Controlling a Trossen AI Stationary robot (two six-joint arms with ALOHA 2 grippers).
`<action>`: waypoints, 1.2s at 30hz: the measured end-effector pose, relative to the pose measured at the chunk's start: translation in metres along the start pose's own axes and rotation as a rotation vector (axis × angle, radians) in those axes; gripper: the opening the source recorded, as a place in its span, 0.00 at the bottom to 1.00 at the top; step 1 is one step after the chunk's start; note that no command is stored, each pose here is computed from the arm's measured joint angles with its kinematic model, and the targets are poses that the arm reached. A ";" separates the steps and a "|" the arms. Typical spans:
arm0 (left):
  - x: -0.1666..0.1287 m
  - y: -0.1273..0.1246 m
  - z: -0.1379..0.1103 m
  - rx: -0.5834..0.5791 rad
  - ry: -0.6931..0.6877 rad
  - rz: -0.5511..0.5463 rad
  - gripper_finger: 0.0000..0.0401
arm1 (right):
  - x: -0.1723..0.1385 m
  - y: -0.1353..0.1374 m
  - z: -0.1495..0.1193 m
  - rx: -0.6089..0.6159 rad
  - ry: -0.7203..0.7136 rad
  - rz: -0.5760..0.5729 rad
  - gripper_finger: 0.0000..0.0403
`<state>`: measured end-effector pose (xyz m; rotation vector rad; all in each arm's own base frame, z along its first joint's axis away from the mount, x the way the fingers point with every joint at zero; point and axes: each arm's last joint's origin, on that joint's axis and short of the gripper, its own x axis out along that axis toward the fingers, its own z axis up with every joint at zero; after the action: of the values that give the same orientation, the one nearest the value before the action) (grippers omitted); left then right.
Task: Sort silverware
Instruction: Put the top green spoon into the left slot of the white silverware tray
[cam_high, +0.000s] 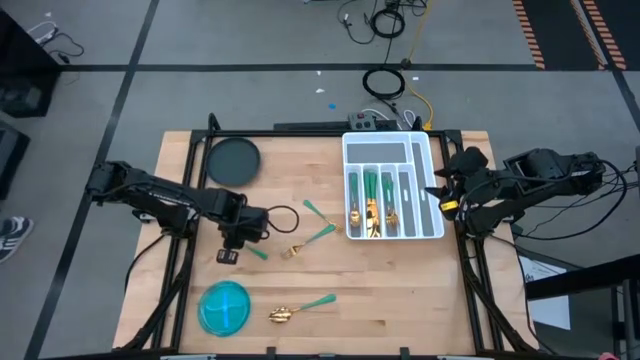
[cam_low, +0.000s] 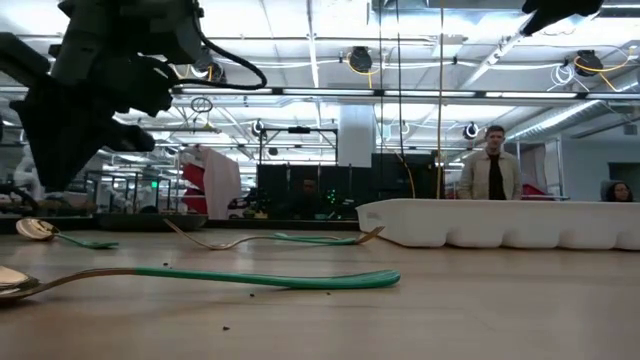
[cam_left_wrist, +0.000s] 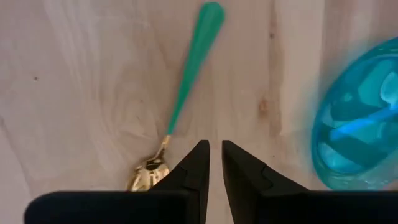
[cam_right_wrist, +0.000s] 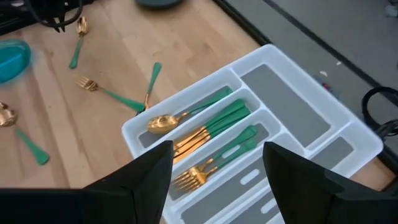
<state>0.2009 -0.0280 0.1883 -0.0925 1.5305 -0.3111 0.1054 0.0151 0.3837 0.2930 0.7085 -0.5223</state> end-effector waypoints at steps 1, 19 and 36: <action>0.000 0.001 0.000 0.005 -0.001 -0.004 0.12 | 0.000 0.000 0.000 0.000 0.001 0.001 0.60; -0.007 0.020 0.012 -0.259 -0.155 0.069 0.12 | 0.000 0.001 0.000 -0.002 0.019 0.021 0.60; -0.035 0.017 0.012 -0.129 -0.062 0.082 0.12 | 0.000 0.002 -0.002 -0.045 0.070 0.082 0.60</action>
<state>0.2144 -0.0040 0.2182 -0.1396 1.4876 -0.1428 0.1057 0.0180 0.3824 0.2977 0.7715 -0.4192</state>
